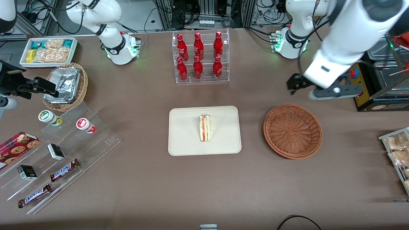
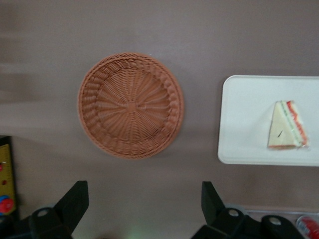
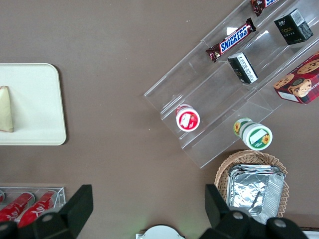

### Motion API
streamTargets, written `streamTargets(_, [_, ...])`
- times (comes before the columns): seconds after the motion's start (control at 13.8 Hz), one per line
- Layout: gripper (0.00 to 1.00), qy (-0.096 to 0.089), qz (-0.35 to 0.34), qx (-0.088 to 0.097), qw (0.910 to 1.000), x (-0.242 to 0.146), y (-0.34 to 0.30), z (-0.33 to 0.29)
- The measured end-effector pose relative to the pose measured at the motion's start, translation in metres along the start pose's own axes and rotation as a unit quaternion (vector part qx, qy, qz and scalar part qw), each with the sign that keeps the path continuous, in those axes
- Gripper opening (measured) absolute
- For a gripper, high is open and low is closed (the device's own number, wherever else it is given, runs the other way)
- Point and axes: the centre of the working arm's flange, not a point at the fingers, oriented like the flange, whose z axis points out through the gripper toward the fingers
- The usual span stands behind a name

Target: Place sandwich from basket to tray

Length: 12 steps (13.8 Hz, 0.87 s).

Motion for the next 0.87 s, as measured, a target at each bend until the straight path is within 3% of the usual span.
streamTargets(0.51, [1.0,-0.015,0.024,-0.002,0.9996,0.008,-0.094,-0.008])
streamTargets(0.87, [1.0,0.002,0.009,-0.008,0.9999,0.014,-0.134,-0.024])
